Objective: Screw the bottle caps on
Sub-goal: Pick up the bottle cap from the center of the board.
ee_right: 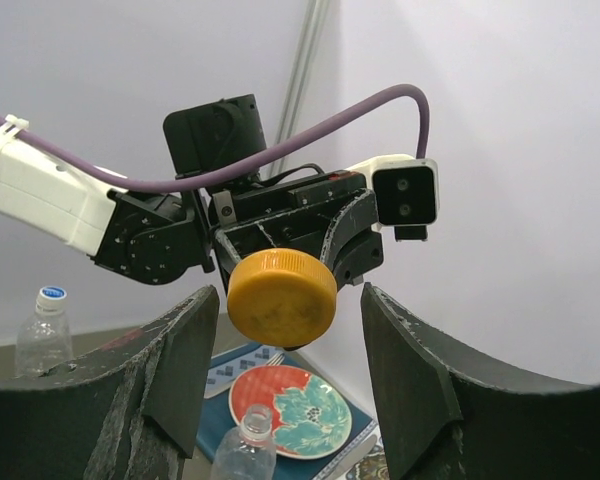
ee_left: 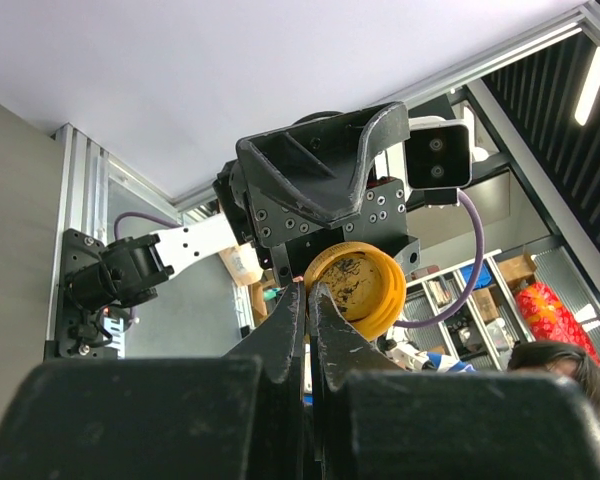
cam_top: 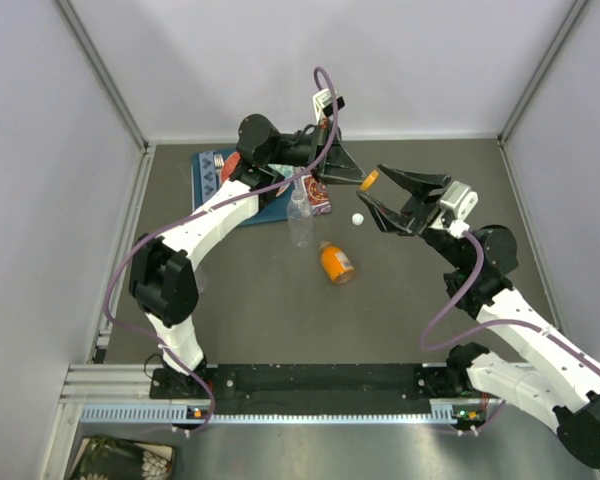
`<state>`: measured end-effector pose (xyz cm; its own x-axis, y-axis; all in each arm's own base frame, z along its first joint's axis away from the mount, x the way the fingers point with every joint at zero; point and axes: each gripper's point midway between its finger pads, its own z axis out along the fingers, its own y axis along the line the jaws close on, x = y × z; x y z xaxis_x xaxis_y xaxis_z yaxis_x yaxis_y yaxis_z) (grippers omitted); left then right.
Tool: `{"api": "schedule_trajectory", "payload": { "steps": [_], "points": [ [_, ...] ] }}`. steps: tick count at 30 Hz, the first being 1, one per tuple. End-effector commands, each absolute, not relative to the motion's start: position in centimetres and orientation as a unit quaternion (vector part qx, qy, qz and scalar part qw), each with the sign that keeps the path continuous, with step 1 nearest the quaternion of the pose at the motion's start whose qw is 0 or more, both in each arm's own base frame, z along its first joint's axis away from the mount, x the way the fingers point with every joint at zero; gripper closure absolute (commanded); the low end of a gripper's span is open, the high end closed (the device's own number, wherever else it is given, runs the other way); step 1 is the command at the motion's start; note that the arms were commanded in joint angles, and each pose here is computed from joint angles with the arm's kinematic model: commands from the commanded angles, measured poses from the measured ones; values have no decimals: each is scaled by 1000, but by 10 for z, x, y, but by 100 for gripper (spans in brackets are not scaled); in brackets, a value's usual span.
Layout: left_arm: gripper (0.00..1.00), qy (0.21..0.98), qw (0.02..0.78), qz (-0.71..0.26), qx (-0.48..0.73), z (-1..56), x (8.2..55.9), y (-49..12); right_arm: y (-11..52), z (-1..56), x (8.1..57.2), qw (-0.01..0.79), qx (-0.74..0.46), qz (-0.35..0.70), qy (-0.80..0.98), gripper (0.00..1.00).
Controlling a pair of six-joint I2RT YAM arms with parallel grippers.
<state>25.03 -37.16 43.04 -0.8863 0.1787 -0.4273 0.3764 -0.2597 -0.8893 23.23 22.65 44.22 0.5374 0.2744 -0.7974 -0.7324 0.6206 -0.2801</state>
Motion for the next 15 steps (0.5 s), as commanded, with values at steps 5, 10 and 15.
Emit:
{"api": "schedule_trajectory", "payload": {
  "steps": [5, 10, 15],
  "points": [
    [100, 573, 106, -770, 259, 460, 233, -363, 226, 464, 225, 833, -294, 321, 342, 41],
    [100, 571, 108, -772, 257, 461, 233, -363, 227, 462, 228, 834, -283, 325, 345, 47],
    [100, 572, 108, -773, 253, 461, 233, -364, 226, 461, 229, 836, -275, 326, 346, 50]
  ]
}}
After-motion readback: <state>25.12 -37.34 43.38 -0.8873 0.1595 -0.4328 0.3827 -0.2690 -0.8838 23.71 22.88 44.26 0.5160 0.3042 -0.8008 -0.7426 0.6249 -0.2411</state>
